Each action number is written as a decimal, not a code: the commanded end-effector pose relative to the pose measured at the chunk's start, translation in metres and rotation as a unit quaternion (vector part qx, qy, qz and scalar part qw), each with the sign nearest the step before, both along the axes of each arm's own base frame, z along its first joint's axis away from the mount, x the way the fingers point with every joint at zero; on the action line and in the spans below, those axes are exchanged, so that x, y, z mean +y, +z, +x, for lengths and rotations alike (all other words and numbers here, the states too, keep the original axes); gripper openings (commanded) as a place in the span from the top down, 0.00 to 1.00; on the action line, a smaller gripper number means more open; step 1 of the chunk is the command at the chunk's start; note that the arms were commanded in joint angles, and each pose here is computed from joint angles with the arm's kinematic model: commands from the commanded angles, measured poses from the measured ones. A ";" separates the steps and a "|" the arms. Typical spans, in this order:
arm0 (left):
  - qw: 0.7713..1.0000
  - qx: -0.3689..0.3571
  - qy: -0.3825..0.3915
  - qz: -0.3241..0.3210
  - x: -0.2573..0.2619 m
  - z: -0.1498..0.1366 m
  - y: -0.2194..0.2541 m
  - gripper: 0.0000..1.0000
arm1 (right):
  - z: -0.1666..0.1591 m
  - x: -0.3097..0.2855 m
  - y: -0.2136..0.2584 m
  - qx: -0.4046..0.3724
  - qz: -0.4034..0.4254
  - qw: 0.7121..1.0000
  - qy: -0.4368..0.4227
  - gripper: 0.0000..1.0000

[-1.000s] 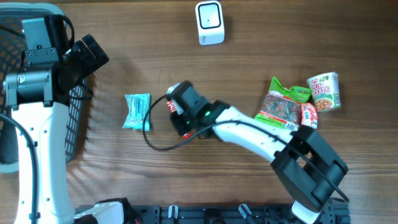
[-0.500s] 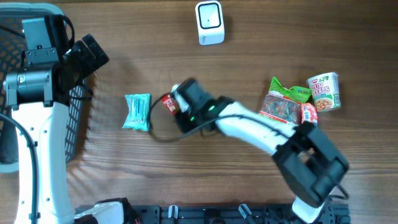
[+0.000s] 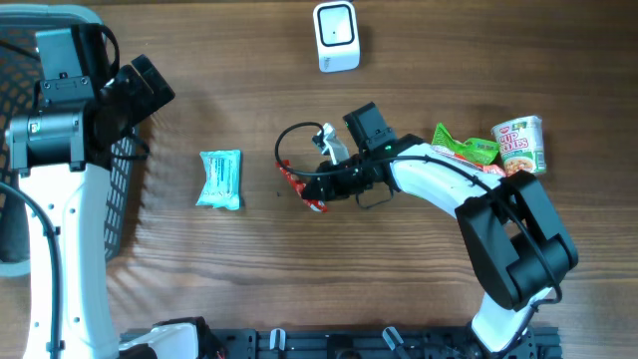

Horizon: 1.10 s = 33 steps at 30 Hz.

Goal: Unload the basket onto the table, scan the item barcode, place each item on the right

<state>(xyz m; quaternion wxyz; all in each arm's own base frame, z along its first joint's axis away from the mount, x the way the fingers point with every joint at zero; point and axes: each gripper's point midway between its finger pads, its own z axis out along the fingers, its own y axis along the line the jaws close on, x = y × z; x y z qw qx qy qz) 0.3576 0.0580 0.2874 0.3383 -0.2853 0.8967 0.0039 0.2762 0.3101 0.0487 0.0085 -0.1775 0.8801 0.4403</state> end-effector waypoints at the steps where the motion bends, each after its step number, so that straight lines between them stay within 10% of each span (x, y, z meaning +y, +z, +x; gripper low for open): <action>1: 1.000 -0.009 0.000 0.003 0.002 -0.001 0.007 0.00 | -0.002 0.000 -0.005 -0.004 0.005 1.000 0.012 0.96; 21: 1.000 -0.009 0.000 0.003 0.002 -0.001 0.007 0.00 | 0.011 -0.017 -0.027 -0.023 -0.074 0.997 -0.030 0.95; 28: 1.000 -0.009 0.000 0.003 0.002 -0.001 0.007 0.00 | 0.025 -0.030 -0.038 -0.052 -0.124 0.989 -0.055 0.64; 33: 1.000 -0.009 0.000 0.003 0.002 -0.001 0.007 0.00 | 0.001 -0.022 -0.038 -0.045 -0.146 0.988 -0.028 0.64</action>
